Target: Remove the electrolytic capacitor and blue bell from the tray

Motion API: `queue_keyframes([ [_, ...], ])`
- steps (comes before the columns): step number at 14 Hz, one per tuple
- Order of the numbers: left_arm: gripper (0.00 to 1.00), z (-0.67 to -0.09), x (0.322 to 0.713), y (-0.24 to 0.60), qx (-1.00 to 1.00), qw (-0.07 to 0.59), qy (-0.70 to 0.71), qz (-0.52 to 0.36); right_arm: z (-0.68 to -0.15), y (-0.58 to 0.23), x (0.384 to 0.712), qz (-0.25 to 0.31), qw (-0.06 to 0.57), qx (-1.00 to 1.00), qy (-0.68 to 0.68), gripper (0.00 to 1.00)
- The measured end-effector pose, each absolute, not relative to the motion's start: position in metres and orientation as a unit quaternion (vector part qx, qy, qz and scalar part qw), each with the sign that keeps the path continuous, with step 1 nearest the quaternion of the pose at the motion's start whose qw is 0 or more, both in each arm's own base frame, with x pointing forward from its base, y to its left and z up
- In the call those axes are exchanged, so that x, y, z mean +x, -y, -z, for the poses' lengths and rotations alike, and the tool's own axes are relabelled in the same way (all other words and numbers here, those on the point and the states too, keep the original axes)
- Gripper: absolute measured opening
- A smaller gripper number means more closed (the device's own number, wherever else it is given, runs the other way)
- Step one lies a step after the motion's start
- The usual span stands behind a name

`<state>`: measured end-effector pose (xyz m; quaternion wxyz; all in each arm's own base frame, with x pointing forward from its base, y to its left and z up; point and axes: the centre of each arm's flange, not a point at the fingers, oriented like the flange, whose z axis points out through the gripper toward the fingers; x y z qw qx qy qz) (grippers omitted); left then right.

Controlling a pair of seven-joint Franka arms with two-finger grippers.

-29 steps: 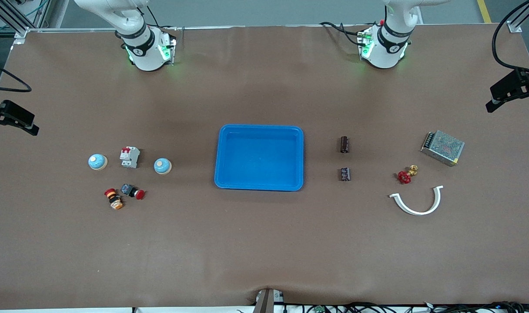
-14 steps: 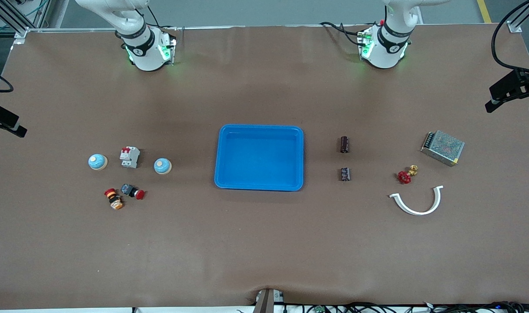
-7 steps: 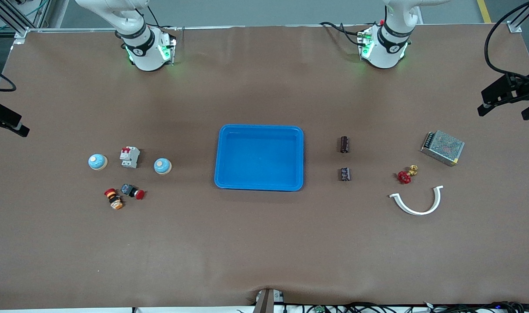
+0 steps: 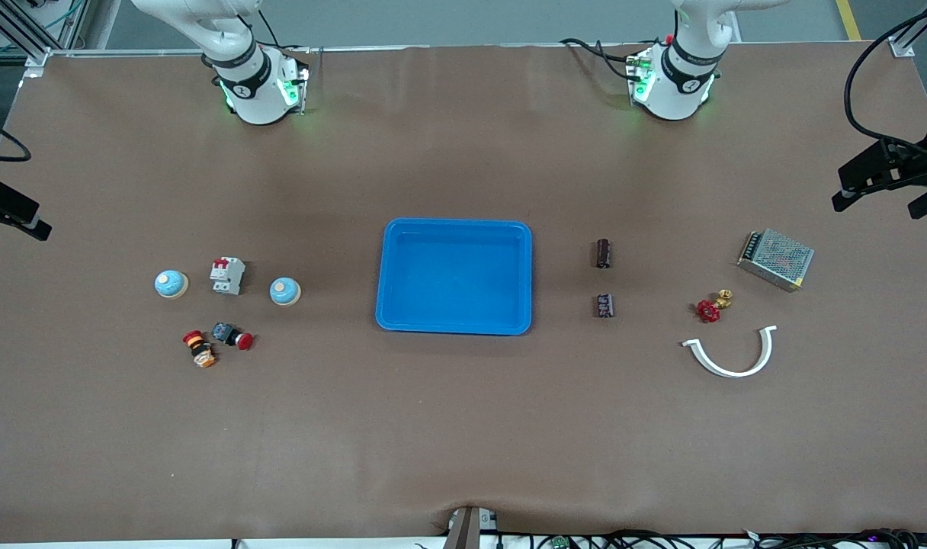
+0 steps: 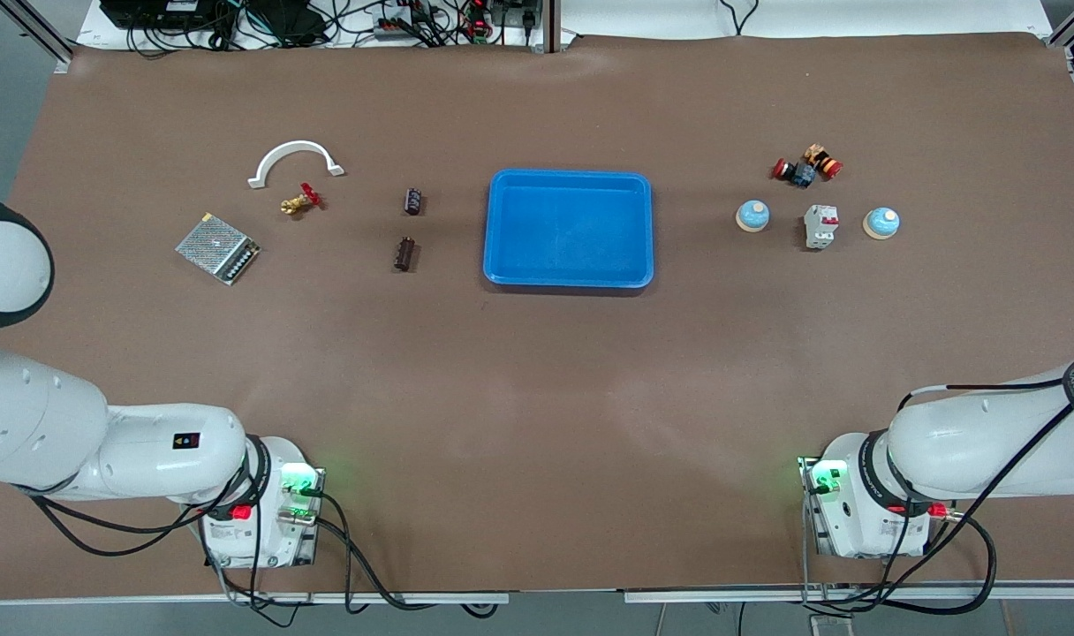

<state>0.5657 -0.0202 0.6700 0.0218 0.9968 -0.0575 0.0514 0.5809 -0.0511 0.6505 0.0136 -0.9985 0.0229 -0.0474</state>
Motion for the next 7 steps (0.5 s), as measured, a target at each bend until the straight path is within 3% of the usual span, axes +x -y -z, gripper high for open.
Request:
queue_keyframes([
  [7, 1.00, -0.6677, 0.5627, 0.0097, 0.995, 0.008, 0.095, -0.037, -0.6480, 0.0483, 0.5822, 0.044, -0.009, -0.999, -0.018, 1.00],
])
